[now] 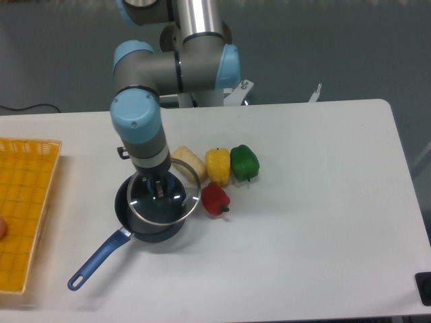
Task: Open the lid
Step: 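Lift the glass lid off the saucepan and carry it toward the peppers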
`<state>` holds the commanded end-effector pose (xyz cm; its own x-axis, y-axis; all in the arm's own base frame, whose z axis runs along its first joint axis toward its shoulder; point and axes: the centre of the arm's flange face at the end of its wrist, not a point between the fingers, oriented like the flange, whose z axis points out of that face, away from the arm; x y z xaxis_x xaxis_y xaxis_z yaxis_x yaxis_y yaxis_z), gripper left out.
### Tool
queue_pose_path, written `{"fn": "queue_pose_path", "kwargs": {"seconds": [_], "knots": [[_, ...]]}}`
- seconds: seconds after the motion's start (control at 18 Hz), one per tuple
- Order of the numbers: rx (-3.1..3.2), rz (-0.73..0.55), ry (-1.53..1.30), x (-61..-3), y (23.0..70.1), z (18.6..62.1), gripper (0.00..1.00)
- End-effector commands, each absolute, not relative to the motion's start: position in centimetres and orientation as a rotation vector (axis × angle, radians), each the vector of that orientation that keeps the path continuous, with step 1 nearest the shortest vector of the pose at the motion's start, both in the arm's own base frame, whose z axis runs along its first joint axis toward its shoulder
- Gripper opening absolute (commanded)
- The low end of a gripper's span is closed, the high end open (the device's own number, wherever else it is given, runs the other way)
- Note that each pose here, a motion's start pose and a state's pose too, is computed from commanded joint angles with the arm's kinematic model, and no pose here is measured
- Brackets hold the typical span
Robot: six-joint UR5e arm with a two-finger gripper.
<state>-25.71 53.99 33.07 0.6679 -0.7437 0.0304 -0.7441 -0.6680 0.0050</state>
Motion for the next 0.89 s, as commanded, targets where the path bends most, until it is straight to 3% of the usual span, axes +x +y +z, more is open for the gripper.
{"fn": "queue_pose_path", "kwargs": {"seconds": [0.89], "knots": [[2.819, 0.104, -1.277, -33.0, 49.7, 33.8, 0.62]]}}
